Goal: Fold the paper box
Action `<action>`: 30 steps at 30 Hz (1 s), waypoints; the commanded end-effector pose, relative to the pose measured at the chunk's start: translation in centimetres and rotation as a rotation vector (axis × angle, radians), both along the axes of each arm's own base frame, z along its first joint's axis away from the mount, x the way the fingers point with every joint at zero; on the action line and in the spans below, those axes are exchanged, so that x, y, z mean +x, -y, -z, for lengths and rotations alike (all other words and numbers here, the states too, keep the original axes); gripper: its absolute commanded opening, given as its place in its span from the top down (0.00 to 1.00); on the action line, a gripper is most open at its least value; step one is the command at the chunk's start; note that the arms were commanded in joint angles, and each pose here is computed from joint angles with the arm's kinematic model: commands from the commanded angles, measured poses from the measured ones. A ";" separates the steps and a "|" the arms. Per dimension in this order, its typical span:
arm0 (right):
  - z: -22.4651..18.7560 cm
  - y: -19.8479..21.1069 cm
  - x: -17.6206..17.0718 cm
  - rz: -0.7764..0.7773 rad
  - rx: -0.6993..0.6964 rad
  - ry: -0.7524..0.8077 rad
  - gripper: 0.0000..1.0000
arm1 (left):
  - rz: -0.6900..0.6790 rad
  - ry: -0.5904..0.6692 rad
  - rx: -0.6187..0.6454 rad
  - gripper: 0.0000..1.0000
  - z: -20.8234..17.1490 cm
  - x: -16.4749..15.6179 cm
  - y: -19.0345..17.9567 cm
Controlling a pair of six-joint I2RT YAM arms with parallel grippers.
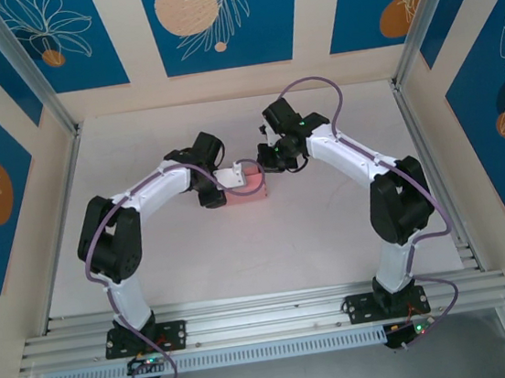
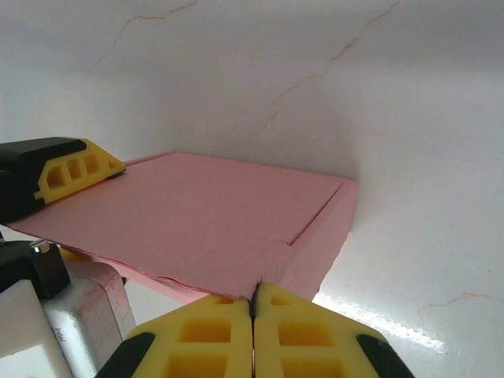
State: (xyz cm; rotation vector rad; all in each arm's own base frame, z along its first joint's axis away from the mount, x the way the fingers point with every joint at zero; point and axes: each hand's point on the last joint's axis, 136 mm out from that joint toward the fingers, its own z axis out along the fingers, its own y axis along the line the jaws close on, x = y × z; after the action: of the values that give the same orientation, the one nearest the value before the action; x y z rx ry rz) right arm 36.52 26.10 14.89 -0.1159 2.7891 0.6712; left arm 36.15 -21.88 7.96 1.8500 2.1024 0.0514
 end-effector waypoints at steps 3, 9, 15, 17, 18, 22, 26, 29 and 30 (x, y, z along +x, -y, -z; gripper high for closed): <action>-1.0 -2.3 -0.3 -0.038 0.084 -0.044 0.91 | -0.012 -0.041 0.021 0.51 1.5 -0.1 0.1; -0.9 -2.5 -0.1 -0.045 0.070 -0.042 0.91 | -0.014 -0.046 0.028 0.51 1.8 -0.1 0.1; -1.1 -2.9 0.0 -0.050 0.088 -0.046 0.90 | -0.015 -0.054 0.030 0.51 2.0 -0.1 0.1; -1.1 -2.9 0.0 -0.053 0.085 -0.046 0.90 | -0.016 -0.051 0.031 0.51 1.9 -0.1 0.1; -1.0 -2.7 0.0 -0.052 0.068 -0.042 0.89 | -0.015 -0.052 0.033 0.51 1.9 -0.1 0.0; 0.1 -1.3 -0.1 -0.041 -0.051 -0.020 0.83 | -0.016 -0.056 0.039 0.51 2.0 -0.1 -0.1; 0.8 -0.3 -0.2 -0.029 -0.129 -0.002 0.79 | -0.020 -0.061 0.039 0.51 1.9 0.0 -0.1; 1.0 0.0 -0.4 -0.028 -0.156 0.000 0.75 | -0.025 -0.061 0.039 0.51 1.9 0.1 0.0; 1.1 0.2 -0.4 -0.027 -0.166 0.003 0.74 | -0.025 -0.062 0.040 0.51 1.9 0.1 -0.1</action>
State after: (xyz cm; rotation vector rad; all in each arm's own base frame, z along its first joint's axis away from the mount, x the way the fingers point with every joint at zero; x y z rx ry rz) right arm 36.68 26.37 13.96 -0.1669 2.8220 0.5056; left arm 36.67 -22.02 7.89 1.8447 2.1240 0.0574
